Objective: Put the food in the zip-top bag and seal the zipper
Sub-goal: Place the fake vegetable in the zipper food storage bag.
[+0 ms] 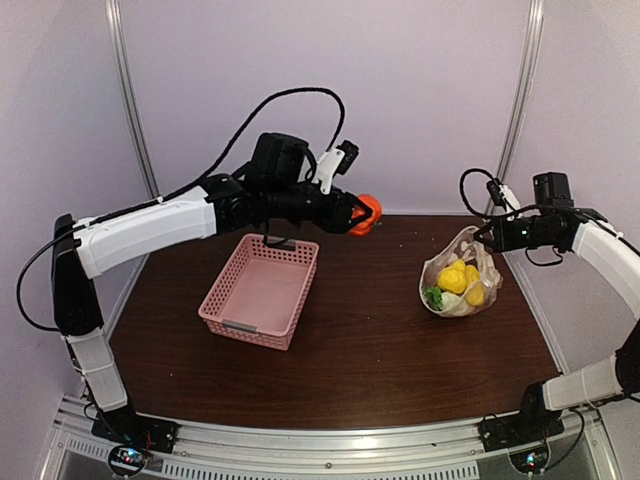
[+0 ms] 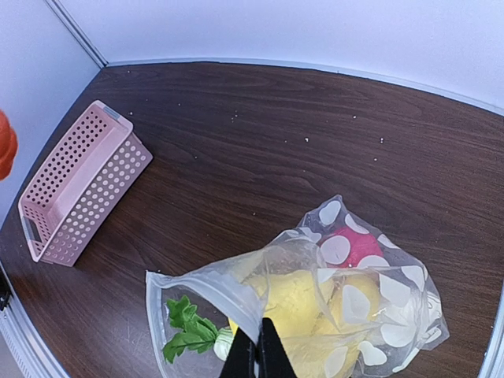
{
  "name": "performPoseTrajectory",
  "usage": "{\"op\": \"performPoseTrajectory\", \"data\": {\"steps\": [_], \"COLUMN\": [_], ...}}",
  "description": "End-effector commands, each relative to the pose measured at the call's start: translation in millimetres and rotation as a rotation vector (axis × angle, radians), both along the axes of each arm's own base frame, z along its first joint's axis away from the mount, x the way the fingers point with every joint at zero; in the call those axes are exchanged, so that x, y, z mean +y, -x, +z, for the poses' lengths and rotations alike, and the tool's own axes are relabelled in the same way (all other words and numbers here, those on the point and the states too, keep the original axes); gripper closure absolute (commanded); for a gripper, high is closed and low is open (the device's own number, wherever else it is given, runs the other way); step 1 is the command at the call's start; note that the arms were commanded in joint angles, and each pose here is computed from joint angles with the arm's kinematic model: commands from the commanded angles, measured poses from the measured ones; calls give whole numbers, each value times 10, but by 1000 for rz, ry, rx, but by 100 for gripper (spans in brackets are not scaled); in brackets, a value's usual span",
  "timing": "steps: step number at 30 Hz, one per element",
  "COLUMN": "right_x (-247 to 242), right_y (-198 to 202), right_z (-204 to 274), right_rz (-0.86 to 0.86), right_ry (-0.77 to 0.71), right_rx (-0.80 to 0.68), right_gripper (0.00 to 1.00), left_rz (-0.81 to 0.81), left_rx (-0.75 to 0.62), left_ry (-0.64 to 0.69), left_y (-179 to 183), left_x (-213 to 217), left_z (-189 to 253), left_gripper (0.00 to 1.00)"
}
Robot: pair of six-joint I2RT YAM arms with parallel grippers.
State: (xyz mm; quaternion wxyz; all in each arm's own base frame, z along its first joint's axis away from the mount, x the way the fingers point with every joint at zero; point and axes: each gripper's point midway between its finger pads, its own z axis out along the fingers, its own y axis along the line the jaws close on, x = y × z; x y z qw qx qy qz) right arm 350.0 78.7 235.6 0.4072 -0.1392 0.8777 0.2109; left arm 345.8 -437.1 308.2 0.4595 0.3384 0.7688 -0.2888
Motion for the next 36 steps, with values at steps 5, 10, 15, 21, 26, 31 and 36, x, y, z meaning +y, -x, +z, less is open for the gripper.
{"op": "performPoseTrajectory", "data": {"steps": [5,10,15,21,26,31,36], "right_x": [130,206,315,427,482,515,536], "right_y": [-4,15,56,142,200,248,243], "right_z": [248,282,301,344,398,475,458], "right_rz": [44,68,107,166,187,199,207], "right_ry": [-81,-131,-189,-237,-280,-312,-333], "right_rx": [22,52,60,57,64,50,59], "right_gripper": [100,100,100,100,100,100,100], "left_rz": [-454,-495,-427,-360,-321,-258,-216], "left_rx": [103,145,175,173,192,186,183], "left_ry": [442,470,454,402,371,344,314], "left_y": [810,948,848,641,511,384,304], "left_x": [-1211,-1547,-1715,-1867,-1999,-2013,-2017], "left_z": [319,181,-73,-378,-646,-842,-935], "left_gripper": [53,54,55,55,56,55,39]}}
